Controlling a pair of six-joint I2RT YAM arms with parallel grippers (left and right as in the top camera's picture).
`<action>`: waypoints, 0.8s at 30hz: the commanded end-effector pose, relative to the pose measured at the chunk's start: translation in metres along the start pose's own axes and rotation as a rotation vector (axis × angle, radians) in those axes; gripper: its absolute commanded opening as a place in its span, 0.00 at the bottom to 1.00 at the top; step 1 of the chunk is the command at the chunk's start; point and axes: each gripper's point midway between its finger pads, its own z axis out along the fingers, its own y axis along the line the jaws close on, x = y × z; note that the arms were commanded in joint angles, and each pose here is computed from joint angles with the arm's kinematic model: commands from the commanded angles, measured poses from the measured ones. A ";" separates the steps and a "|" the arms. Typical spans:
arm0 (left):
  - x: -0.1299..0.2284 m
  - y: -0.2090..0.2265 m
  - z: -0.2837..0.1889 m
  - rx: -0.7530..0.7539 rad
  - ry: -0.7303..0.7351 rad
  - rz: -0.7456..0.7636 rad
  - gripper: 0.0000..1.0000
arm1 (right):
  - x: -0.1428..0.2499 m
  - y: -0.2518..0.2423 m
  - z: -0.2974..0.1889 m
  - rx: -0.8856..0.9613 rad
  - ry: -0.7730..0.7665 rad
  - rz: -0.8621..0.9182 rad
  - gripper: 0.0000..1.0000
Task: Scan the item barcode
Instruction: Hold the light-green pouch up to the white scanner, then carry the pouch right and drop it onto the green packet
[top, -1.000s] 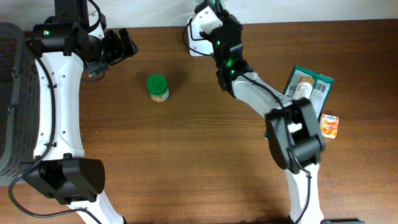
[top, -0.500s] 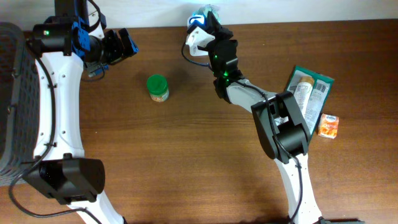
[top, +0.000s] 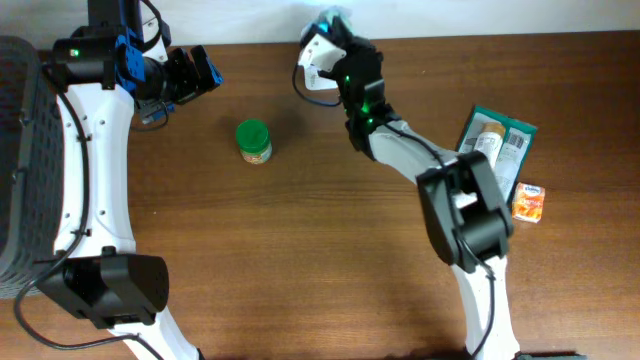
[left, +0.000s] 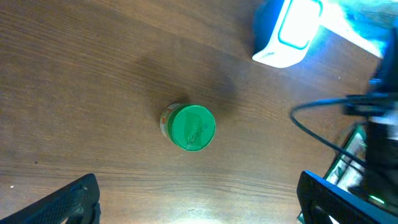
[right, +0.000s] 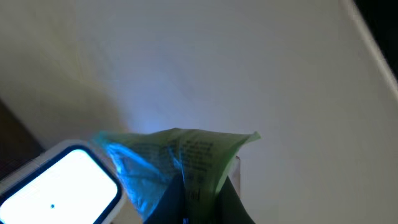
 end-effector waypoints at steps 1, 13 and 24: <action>-0.003 -0.002 -0.009 0.002 -0.025 0.014 0.99 | -0.068 -0.098 -0.030 0.075 -0.070 0.198 0.04; -0.003 -0.002 -0.009 0.002 -0.024 0.014 0.99 | -0.036 -0.154 -0.215 -0.210 0.524 0.980 0.04; -0.003 -0.002 -0.009 0.002 -0.024 0.014 0.99 | 0.158 -0.125 -0.329 -0.210 1.311 1.349 0.04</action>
